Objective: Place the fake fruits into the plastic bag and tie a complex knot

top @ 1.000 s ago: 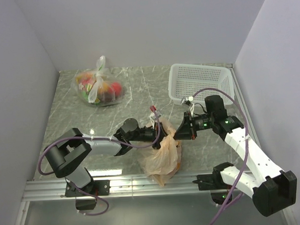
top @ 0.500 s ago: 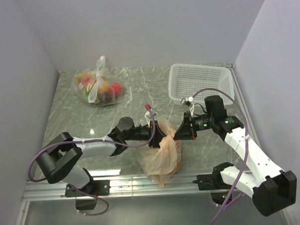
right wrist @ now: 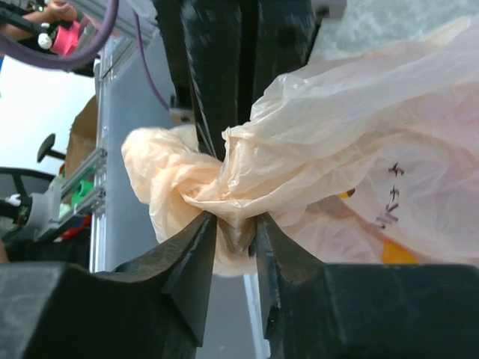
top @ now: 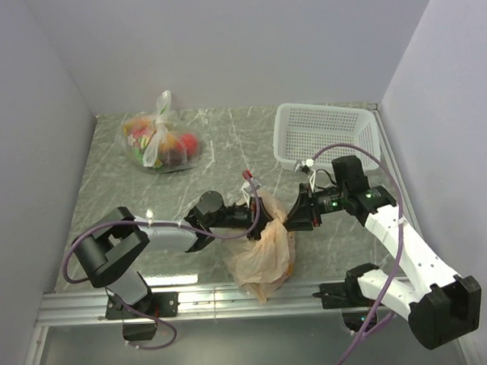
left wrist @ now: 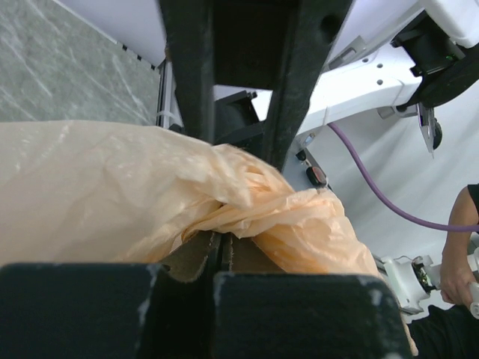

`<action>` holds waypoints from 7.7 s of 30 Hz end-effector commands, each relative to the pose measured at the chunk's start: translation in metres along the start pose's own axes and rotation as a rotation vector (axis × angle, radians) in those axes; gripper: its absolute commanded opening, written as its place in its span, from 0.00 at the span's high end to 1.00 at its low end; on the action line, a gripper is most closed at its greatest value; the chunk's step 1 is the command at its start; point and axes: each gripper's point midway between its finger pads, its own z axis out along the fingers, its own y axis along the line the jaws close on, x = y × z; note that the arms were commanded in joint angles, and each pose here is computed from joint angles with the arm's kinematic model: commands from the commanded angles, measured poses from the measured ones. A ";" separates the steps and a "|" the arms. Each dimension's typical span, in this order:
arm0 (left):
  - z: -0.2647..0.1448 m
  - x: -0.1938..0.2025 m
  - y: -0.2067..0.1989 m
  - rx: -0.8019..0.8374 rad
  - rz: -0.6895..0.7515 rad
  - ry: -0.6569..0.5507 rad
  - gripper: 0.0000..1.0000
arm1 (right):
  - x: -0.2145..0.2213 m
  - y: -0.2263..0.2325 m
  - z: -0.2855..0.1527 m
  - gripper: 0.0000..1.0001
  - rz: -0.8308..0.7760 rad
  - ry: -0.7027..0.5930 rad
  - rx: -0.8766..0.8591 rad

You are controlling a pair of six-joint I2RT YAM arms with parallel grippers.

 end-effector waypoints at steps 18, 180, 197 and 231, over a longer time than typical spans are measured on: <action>0.008 -0.021 -0.026 0.095 0.101 -0.057 1.00 | -0.011 0.003 -0.014 0.55 0.050 -0.040 -0.018; -0.205 -0.012 0.058 -0.539 0.800 0.669 0.29 | 0.034 -0.085 0.025 0.20 -0.575 0.535 0.419; -0.232 -0.037 0.057 -0.768 0.721 0.567 1.00 | 0.012 -0.099 -0.030 1.00 -0.585 0.426 0.635; -0.317 -0.108 0.058 -1.028 0.665 0.369 1.00 | -0.034 -0.087 -0.043 1.00 -0.512 0.286 0.561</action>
